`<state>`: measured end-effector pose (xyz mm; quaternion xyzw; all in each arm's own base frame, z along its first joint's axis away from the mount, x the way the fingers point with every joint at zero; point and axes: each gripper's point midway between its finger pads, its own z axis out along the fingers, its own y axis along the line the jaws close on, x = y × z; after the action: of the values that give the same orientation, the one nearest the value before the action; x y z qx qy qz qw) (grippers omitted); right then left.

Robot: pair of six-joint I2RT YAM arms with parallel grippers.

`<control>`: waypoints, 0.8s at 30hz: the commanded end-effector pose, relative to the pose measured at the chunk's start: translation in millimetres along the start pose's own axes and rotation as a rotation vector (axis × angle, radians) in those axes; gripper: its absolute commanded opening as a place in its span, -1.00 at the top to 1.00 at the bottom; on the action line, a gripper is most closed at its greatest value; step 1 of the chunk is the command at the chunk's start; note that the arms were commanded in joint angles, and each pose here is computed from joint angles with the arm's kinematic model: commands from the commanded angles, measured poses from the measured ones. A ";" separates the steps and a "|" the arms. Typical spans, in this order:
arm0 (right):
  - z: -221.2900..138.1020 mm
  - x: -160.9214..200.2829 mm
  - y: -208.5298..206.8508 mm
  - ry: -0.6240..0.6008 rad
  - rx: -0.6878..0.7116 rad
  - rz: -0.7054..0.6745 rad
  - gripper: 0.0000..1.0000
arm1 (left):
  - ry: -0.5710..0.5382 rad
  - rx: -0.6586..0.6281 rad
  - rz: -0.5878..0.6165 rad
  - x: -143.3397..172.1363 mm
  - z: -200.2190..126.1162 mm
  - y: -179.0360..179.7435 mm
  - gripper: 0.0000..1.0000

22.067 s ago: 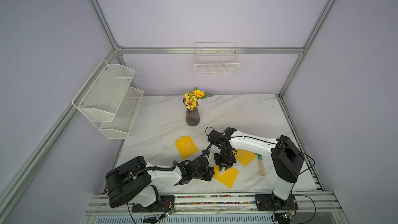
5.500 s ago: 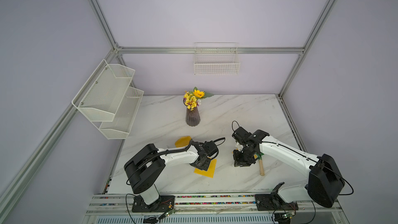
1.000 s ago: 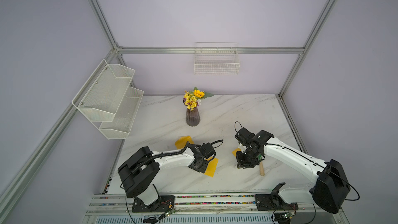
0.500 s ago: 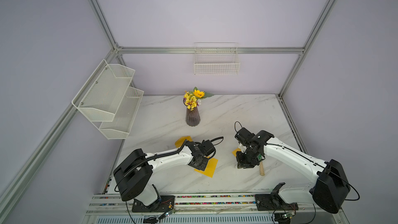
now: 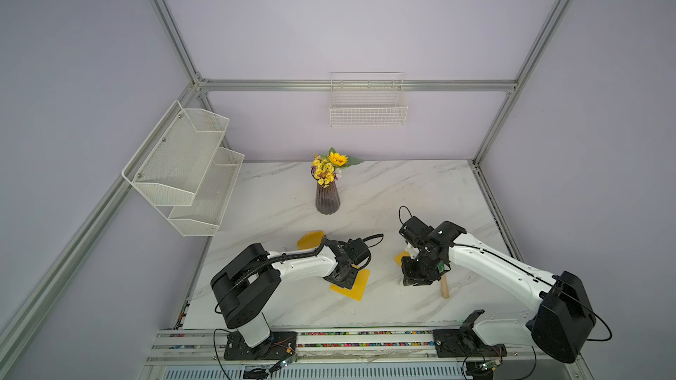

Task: Seal the envelope with a glue stick
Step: Seal the envelope at the center of the board, then move the envelope to the center of the board.

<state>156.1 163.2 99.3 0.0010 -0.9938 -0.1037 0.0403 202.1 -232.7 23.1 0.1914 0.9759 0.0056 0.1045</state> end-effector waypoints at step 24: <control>-13.1 -4.0 -2.6 -0.045 0.010 0.014 1.00 | -0.021 0.006 -0.020 36.1 -31.4 -8.3 -0.50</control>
<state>157.3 160.4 103.5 -0.0049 -0.9943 -0.1023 0.0281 169.2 -231.6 54.2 0.1965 0.9726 -0.0174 0.1228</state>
